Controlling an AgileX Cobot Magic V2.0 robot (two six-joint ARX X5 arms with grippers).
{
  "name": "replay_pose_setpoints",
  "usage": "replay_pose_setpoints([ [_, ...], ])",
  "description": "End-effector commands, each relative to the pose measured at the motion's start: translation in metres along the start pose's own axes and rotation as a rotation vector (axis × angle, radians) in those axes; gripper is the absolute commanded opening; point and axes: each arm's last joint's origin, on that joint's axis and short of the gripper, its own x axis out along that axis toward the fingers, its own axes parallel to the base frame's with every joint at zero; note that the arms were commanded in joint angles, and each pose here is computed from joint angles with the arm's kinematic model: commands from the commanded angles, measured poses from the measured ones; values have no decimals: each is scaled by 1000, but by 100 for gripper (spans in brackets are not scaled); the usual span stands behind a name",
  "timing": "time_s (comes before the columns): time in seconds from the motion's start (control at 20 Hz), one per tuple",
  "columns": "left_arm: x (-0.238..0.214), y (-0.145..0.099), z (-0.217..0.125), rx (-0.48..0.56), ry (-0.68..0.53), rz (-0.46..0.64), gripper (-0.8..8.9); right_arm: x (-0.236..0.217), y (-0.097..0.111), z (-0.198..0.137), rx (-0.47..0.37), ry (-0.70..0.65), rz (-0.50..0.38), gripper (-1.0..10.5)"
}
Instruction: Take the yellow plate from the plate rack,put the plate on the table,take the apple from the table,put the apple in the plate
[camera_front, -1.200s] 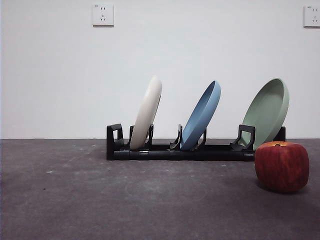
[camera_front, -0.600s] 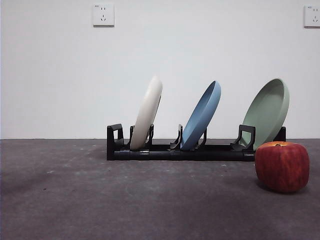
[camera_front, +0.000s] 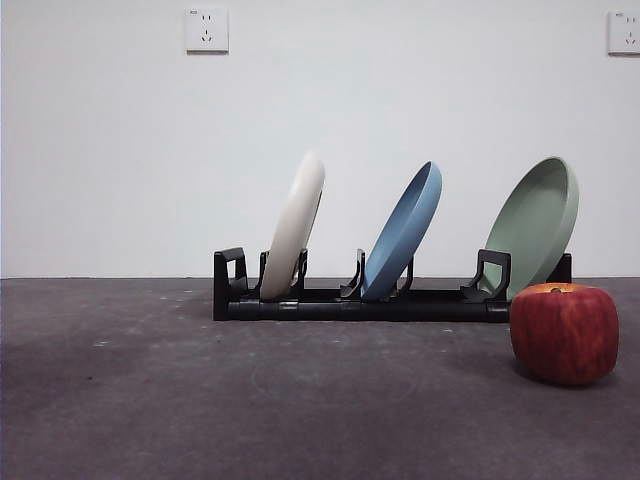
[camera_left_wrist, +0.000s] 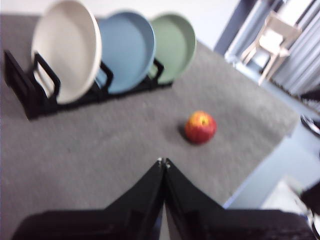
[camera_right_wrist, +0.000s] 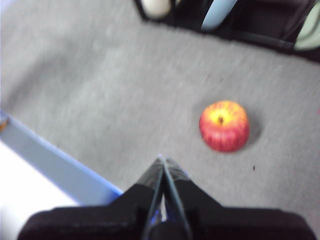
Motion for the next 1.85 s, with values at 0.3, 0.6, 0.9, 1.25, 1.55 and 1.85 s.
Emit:
replay_pose_setpoints([
  [0.3, 1, 3, -4, 55, 53, 67, 155, 3, -3, 4, -10, 24, -3, 72],
  [0.6, 1, 3, -4, 52, 52, 77, 569, 3, -3, 4, 29, 24, -3, 629],
  [0.9, 8, 9, 12, 45, -29, 64, 566, 3, -3, 4, 36, 22, -3, 629],
  [1.25, 64, 18, 65, 81, -49, -37, 563, 3, -3, 4, 47, 22, -3, 629],
  [1.55, 144, 30, 122, 105, 16, -46, 563, 3, -3, 4, 47, 22, -3, 629],
  [1.85, 224, 55, 154, 104, 52, 47, 562, 3, -3, 4, 54, 22, -3, 629],
])
